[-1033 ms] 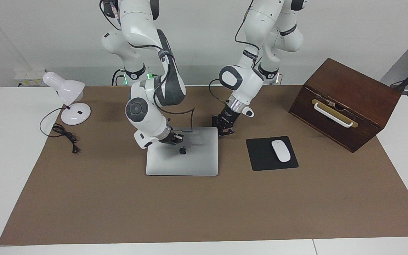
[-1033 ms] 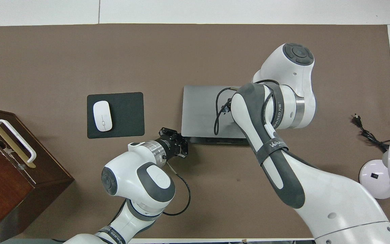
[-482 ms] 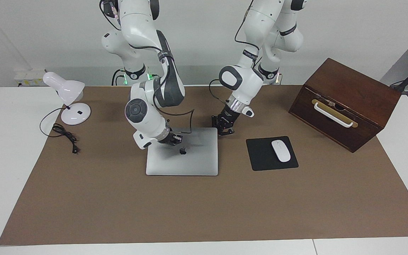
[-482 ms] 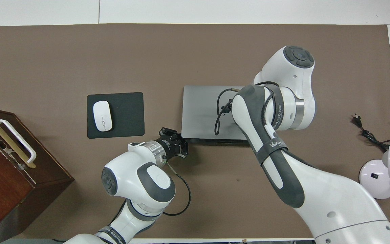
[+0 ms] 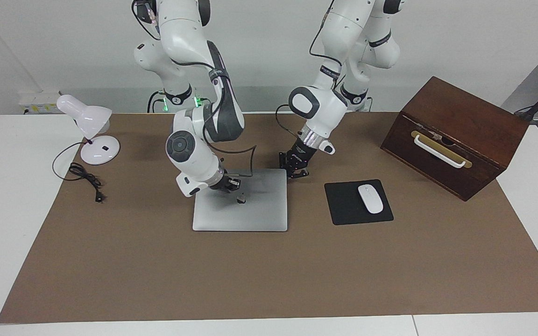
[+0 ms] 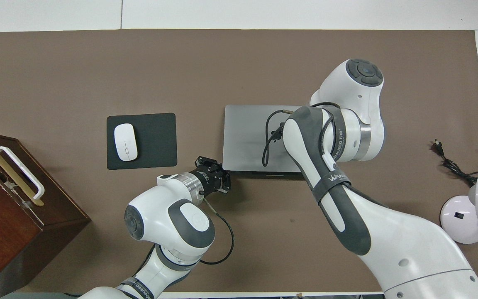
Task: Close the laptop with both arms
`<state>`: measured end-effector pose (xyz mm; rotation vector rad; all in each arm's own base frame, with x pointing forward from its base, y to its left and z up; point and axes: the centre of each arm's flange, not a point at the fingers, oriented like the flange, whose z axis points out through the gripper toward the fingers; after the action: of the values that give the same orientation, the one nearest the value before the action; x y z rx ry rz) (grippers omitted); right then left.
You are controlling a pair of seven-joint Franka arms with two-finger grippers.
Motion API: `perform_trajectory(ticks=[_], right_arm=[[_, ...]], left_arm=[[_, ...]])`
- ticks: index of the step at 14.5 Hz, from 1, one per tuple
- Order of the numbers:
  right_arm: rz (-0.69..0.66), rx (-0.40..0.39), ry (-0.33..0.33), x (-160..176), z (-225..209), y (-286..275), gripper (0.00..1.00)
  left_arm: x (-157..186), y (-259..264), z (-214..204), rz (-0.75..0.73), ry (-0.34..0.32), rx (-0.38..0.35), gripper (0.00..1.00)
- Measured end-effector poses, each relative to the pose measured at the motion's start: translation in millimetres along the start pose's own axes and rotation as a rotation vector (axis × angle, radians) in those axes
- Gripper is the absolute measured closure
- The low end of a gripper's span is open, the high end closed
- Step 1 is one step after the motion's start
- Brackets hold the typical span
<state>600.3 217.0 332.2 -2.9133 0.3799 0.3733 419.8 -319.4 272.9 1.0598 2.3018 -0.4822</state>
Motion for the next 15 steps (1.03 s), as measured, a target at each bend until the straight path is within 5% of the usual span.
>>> perform_trajectory(ticks=[15], right_arm=[[0.003,0.0,0.005,-1.2,4.5,1.9,0.99]], left_arm=[[0.1,-0.2,0.0,0.001,0.0,-0.001,0.99]])
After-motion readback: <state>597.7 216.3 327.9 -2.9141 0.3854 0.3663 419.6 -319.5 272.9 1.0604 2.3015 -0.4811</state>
